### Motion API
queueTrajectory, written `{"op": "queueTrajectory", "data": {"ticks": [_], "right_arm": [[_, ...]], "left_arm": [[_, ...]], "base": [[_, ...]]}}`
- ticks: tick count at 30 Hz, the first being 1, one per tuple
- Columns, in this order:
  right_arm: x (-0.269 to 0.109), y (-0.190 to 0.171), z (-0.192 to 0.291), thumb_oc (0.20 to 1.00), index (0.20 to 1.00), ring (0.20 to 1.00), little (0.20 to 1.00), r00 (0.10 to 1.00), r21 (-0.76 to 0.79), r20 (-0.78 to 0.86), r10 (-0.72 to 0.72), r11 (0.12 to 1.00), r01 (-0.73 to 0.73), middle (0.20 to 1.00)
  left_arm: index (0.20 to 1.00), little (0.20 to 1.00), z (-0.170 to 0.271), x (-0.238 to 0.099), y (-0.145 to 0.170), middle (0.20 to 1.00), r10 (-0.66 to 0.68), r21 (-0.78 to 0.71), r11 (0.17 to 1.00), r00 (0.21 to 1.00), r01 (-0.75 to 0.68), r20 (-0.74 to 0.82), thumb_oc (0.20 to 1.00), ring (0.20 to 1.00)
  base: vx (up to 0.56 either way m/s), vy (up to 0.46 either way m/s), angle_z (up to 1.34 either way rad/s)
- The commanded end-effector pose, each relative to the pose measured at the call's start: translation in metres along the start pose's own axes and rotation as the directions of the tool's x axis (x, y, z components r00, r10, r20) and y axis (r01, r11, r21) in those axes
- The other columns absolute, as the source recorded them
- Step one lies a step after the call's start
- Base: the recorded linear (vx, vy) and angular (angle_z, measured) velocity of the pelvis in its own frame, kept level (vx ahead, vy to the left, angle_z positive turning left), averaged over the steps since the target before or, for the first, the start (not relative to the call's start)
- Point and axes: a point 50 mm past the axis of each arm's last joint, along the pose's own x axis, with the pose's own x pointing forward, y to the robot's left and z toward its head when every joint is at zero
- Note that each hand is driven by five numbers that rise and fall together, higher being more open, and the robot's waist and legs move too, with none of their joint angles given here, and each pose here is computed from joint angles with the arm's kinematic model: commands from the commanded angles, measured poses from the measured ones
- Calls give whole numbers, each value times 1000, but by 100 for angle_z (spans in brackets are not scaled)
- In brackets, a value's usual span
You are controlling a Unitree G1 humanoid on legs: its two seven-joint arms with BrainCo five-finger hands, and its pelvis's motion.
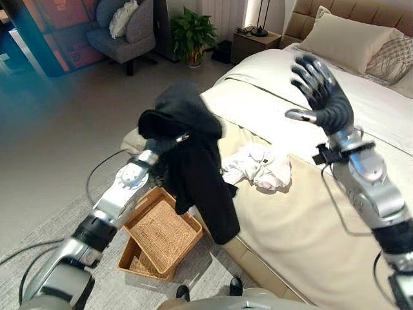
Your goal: Pick up clothes into the bucket
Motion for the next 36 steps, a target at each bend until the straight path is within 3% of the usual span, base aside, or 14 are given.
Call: {"op": "queueTrajectory", "data": {"ticks": [1, 5, 6, 8, 9, 12, 14, 16, 17, 18, 21, 26, 36], "right_arm": [[-21, -13, -18, 1000, 1000, 1000, 1000, 995, 55, -40, -93, 994, 95, 1000], [-55, -22, -57, 1000, 1000, 1000, 1000, 959, 63, -220, -177, 979, 195, 1000], [-85, -24, -88, 1000, 1000, 1000, 1000, 905, 72, -366, -218, 963, 261, 1000], [-98, -21, -100, 1000, 1000, 1000, 1000, 879, 78, -423, -219, 958, 276, 1000], [-127, -19, -124, 1000, 1000, 1000, 1000, 803, 45, -547, -235, 950, 309, 1000], [-165, -13, -156, 1000, 1000, 1000, 1000, 671, -7, -699, -248, 940, 341, 1000], [-189, -11, -172, 1000, 1000, 1000, 1000, 571, -80, -777, -263, 942, 325, 1000], [-193, -13, -178, 1000, 1000, 1000, 1000, 542, -127, -793, -277, 946, 298, 1000], [-206, -12, -186, 1000, 1000, 1000, 1000, 479, -169, -829, -288, 946, 276, 1000], [-205, -12, -187, 1000, 1000, 1000, 1000, 481, -169, -828, -288, 946, 276, 1000], [-227, -13, -199, 1000, 1000, 1000, 1000, 367, -255, -879, -304, 951, 176, 1000], [-223, -18, -199, 1000, 1000, 1000, 1000, 370, -289, -878, -302, 953, 92, 1000], [-182, -22, -192, 1000, 1000, 1000, 1000, 518, -313, -792, -323, 943, 109, 1000]], "left_arm": [[200, 200, 43, 4, 42, 200, 133, 85, 984, 968, -154, 213, 200, 200], [200, 200, 40, -14, 68, 200, 231, 106, 961, 950, -257, 211, 200, 200], [200, 200, 41, -22, 83, 200, 289, 111, 942, 932, -318, 219, 200, 200], [200, 200, 41, -26, 88, 200, 310, 115, 933, 925, -340, 219, 200, 200], [200, 200, 42, -33, 98, 200, 349, 138, 912, 908, -386, 230, 200, 200], [200, 200, 41, -42, 107, 200, 400, 181, 877, 885, -445, 239, 200, 200], [200, 200, 38, -46, 110, 200, 442, 170, 857, 863, -487, 245, 200, 200], [200, 200, 39, -45, 114, 200, 474, 168, 836, 842, -522, 257, 200, 200], [200, 200, 39, -44, 115, 200, 492, 164, 824, 828, -543, 269, 200, 200], [200, 200, 40, -44, 115, 200, 492, 164, 823, 827, -544, 271, 200, 200], [200, 200, 41, -36, 117, 200, 535, 143, 796, 794, -588, 288, 200, 200], [200, 200, 60, -17, 120, 200, 548, 132, 774, 759, -620, 351, 200, 200], [200, 200, 100, 14, 128, 200, 570, 102, 732, 688, -673, 450, 200, 200]], "base": [[0, 0, 0], [-8, 2, 0], [-43, 7, 3], [-58, 9, 6], [-76, 12, 6], [-93, 6, 3], [-97, 8, 4], [-95, 32, 5], [-63, 29, 3], [-105, 37, -3], [-106, 51, 2], [-91, 45, 7], [-97, 35, 7]]}}
